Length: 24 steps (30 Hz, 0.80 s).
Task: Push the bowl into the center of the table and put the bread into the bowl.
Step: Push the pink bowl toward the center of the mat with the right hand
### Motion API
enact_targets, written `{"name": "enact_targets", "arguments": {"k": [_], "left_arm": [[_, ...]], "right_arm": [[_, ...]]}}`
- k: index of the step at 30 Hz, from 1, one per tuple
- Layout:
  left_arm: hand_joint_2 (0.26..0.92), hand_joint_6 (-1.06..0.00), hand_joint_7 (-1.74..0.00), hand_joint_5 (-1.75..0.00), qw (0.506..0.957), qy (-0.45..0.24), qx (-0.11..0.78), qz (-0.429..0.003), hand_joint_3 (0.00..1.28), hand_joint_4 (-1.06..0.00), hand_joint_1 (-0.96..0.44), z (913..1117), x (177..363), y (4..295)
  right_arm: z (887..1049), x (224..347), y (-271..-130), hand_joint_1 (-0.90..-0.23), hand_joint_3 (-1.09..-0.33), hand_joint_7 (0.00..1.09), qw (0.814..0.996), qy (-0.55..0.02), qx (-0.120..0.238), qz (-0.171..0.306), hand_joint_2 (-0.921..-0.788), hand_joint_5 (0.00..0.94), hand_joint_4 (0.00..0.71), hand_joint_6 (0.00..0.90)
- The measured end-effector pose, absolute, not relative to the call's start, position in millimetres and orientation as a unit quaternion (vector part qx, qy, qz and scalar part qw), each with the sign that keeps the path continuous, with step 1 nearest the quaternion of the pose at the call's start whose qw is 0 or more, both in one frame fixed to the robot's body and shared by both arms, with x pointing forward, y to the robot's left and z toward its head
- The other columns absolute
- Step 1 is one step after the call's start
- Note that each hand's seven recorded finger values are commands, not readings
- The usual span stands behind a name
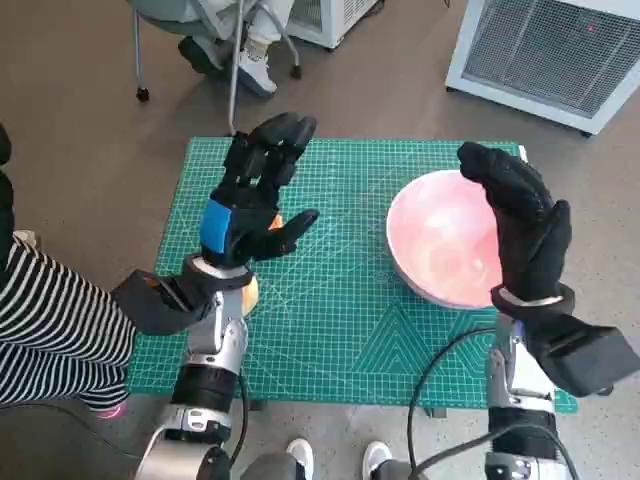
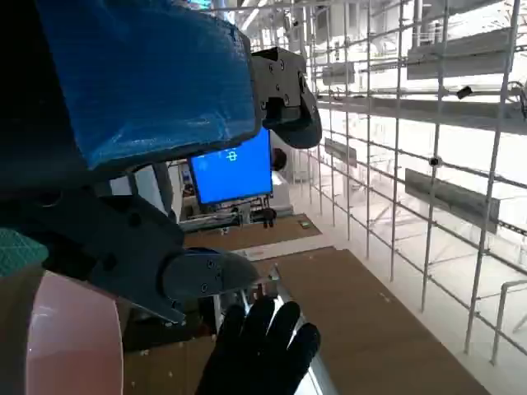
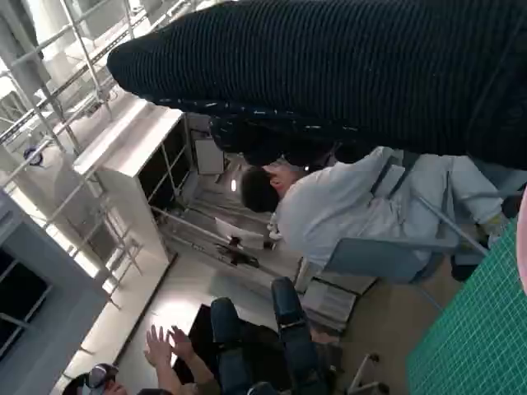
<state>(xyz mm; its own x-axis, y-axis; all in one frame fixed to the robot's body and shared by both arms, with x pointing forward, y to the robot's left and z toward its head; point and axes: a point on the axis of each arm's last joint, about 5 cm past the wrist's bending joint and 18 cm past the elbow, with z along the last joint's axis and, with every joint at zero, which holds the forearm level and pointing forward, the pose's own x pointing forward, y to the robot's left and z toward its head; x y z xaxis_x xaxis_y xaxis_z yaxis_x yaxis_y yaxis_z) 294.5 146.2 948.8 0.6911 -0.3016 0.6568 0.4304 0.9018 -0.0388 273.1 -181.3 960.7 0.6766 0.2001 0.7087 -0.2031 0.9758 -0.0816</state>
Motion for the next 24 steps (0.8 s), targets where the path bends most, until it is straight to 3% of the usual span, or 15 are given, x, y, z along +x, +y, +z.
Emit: {"name": "enact_targets", "arguments": {"k": [24], "left_arm": [[0.837,0.0,-0.71,-0.15,0.915,-0.338,-0.096,-0.2,0.39,-0.16,-0.19,948.6,294.5,145.9]], "right_arm": [[960.0,273.3,-182.0,-0.671,-0.737,0.36,0.917,-0.385,0.002,0.109,-0.921,0.0,0.135,0.073]]}}
